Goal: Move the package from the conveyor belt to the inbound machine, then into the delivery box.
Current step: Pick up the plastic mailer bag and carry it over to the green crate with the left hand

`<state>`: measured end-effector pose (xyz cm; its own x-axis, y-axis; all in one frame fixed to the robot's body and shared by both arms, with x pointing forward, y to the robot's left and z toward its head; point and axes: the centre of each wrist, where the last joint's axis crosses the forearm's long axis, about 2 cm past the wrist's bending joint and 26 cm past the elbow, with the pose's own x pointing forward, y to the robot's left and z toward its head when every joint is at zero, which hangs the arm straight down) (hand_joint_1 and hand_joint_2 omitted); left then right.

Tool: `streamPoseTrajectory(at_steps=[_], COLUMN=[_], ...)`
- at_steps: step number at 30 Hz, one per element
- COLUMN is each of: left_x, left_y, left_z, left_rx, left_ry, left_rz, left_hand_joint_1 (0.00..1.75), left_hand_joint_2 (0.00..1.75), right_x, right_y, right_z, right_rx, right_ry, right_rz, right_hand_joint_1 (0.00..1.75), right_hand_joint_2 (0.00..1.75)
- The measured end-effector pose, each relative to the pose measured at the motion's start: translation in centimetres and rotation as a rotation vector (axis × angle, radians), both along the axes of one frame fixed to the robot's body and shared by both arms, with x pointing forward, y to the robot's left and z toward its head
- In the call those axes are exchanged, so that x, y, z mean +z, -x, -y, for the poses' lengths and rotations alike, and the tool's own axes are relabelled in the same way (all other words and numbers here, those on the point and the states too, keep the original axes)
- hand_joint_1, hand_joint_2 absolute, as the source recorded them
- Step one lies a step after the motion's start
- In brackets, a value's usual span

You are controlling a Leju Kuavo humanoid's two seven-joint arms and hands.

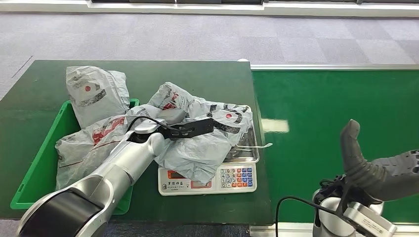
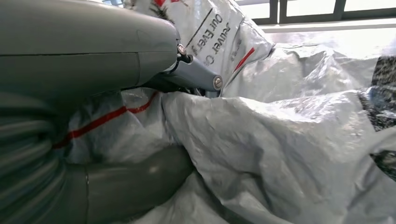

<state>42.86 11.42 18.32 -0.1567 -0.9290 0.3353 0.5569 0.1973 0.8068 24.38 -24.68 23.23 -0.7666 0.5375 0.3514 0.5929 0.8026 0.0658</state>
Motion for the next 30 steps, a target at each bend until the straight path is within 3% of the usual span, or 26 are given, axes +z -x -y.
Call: streamPoseTrajectory(at_steps=[5, 15, 19, 23, 26, 28, 30], left_x=[0.0, 0.5, 1.6, 4.7, 6.5, 6.8, 5.6], left_y=[0.0, -0.4, -1.1, -2.5, -2.5, -1.7, -0.2], left_z=[0.0, -0.4, -1.1, -3.6, -6.9, -9.7, -13.0], left_rx=[0.0, 0.027, 0.052, 0.11, 0.183, 0.234, 0.282], left_ry=[0.024, 0.201, 0.398, 0.577, 0.62, 0.622, 0.616], left_rz=[-0.001, 0.115, 0.276, 0.539, 0.675, 0.732, 0.75], left_hand_joint_1=[1.75, 1.75, 1.75, 1.75, 1.75, 1.75, 1.75], left_hand_joint_2=[1.75, 1.75, 1.75, 1.75, 1.75, 1.75, 1.75], right_x=[0.1, -0.2, -0.6, -1.4, -2.0, -2.3, -2.6], right_y=[0.1, 0.8, 1.4, 2.7, 4.0, 4.8, 5.6], right_z=[0.1, 0.6, 0.9, 1.6, 2.4, 2.8, 3.2], right_rx=[-0.006, -0.036, -0.048, -0.082, -0.111, -0.13, -0.146], right_ry=[0.0, 0.002, 0.004, 0.005, 0.002, 0.004, 0.006], right_rz=[0.002, -0.008, -0.024, -0.057, -0.082, -0.099, -0.117], right_hand_joint_1=[0.0, 0.0, 0.0, 0.0, 0.0, 0.0, 0.0], right_hand_joint_2=[1.75, 1.75, 1.75, 1.75, 1.75, 1.75, 1.75])
